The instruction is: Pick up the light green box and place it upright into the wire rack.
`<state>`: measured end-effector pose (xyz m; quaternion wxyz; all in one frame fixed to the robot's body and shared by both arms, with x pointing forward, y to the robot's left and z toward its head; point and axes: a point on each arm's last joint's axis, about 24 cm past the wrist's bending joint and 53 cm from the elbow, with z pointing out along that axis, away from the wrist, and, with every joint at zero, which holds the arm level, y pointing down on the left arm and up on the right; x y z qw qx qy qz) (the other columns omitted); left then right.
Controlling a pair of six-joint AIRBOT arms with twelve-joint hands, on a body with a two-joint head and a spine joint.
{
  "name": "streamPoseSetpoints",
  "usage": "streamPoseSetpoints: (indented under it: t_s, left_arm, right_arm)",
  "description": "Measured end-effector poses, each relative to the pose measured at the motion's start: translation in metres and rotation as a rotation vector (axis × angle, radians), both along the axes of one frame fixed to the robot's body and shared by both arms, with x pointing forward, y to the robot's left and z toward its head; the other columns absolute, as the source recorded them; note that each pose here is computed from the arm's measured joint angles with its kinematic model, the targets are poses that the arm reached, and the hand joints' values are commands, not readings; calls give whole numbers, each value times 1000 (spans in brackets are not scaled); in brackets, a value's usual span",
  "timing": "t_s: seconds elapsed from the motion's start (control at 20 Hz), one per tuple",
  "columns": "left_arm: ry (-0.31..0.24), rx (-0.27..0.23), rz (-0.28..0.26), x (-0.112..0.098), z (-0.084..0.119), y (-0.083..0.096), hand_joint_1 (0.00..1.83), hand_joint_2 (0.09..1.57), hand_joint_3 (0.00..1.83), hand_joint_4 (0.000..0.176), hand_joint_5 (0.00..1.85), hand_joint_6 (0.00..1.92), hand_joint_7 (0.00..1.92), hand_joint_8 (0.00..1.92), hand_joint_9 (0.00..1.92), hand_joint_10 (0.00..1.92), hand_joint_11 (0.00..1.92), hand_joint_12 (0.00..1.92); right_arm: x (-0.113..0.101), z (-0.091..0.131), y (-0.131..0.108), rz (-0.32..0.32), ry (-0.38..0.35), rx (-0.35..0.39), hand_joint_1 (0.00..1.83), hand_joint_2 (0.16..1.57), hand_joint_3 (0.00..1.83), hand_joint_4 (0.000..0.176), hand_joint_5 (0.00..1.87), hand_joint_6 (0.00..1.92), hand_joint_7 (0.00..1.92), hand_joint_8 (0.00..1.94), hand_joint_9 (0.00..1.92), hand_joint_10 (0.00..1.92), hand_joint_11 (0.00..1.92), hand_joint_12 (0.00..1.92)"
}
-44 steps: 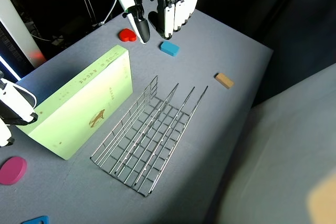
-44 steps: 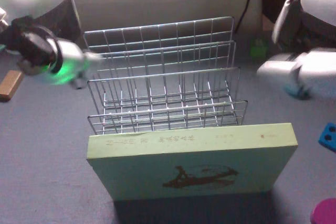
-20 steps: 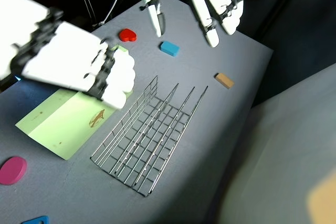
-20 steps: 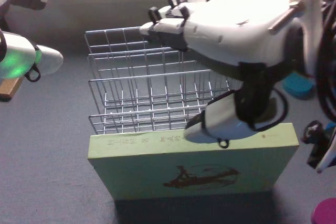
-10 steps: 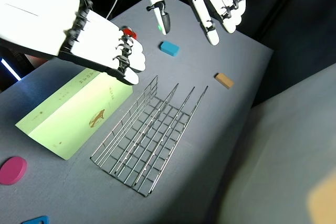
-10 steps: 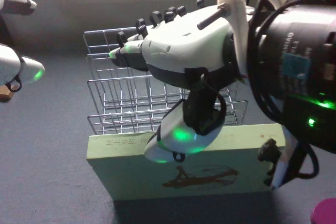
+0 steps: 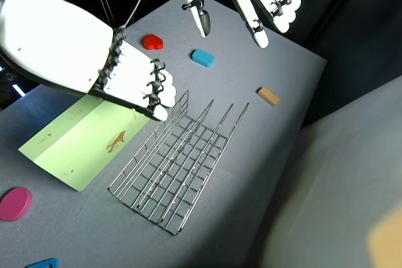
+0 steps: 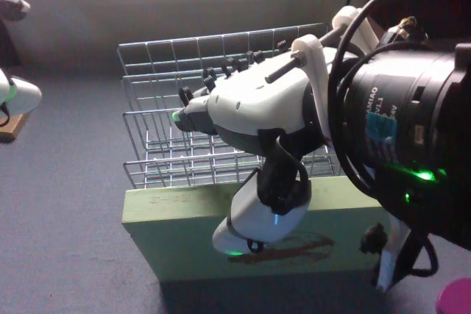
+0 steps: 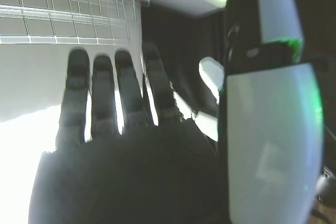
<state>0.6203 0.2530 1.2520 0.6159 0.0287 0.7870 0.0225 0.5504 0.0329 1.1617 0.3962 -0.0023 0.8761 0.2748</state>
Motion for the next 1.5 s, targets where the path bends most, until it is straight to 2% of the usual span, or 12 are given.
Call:
streamPoseSetpoints:
  t_s: [0.55, 0.65, 0.7, 0.8, 0.85, 0.9, 0.95, 1.2, 1.25, 1.3, 1.35, 1.5]
  left_arm:
    - [4, -1, 17, 0, -1, 4, 258, 1110, 0, 107, 367, 4, 222, 1, 247, 2, 0, 752]
    - [5, -1, 22, 0, -1, 5, 258, 1111, 0, 106, 367, 4, 222, 1, 246, 1, 0, 750]
    - [5, -3, 22, 0, -1, 5, 258, 1112, 0, 107, 365, 2, 222, 0, 246, 1, 0, 735]
    - [5, -10, 27, 0, -1, 6, 258, 1112, 0, 107, 365, 2, 222, 0, 246, 1, 0, 735]
    - [5, -12, 28, 0, -1, 6, 258, 1112, 0, 107, 366, 2, 221, 0, 246, 1, 0, 735]
    - [6, -13, 28, 0, -1, 6, 258, 1112, 0, 107, 366, 2, 221, 0, 246, 1, 0, 735]
    - [6, -13, 29, 0, -1, 6, 259, 1115, 1, 108, 366, 1, 224, 1, 239, 1, 0, 759]
    - [8, -17, 41, -1, -2, 9, 264, 1119, 1, 108, 367, 1, 225, 0, 245, 2, 0, 781]
    - [8, -17, 44, -1, -2, 9, 269, 1116, 0, 108, 367, 1, 225, 0, 244, 2, 0, 783]
    - [8, -16, 44, -1, -2, 9, 273, 1119, 1, 108, 368, 1, 225, 0, 245, 2, 0, 781]
    - [8, -16, 45, -1, -2, 9, 275, 1122, 2, 108, 373, 3, 229, 2, 245, 2, 0, 778]
    - [8, -16, 45, -1, -2, 10, 287, 1120, 1, 107, 375, 1, 238, 4, 250, 3, 0, 771]
  right_arm:
    - [0, -23, -7, -42, 54, -5, 811, 914, 2, 30, 134, 3, 40, 0, 6, 1, 0, 345]
    - [0, -25, -8, -45, 58, -8, 810, 909, 0, 28, 145, 5, 44, 1, 8, 1, 0, 384]
    - [-2, -30, -8, -43, 68, -10, 832, 906, 0, 13, 227, 18, 128, 12, 74, 13, 0, 587]
    - [-2, -31, -8, -41, 66, -13, 832, 906, 0, 13, 227, 18, 128, 12, 74, 13, 0, 587]
    - [-2, -30, -9, -41, 63, -15, 859, 938, 4, 0, 309, 17, 299, 15, 223, 26, 0, 873]
    - [-1, -30, -9, -41, 58, -15, 859, 938, 4, 0, 309, 17, 299, 15, 223, 26, 0, 873]
    - [0, -29, -9, -40, 52, -16, 1105, 1050, 11, 0, 450, 14, 505, 8, 516, 47, 183, 1167]
    - [3, -25, -10, -49, 41, -17, 1166, 1136, 7, 0, 727, 34, 815, 49, 800, 77, 415, 1210]
    - [4, -23, -10, -50, 35, -15, 1293, 1158, 4, 0, 805, 33, 843, 970, 874, 123, 509, 1209]
    - [5, -22, -10, -50, 29, -13, 1347, 1180, 0, 0, 760, 893, 911, 1112, 825, 1128, 598, 1293]
    - [6, -21, -10, -49, 25, -14, 1352, 1186, 1, 0, 747, 1070, 896, 1208, 761, 1383, 649, 1367]
    - [6, -21, -12, -58, 37, -9, 1372, 1138, 0, 0, 869, 938, 963, 1066, 879, 1352, 789, 1392]
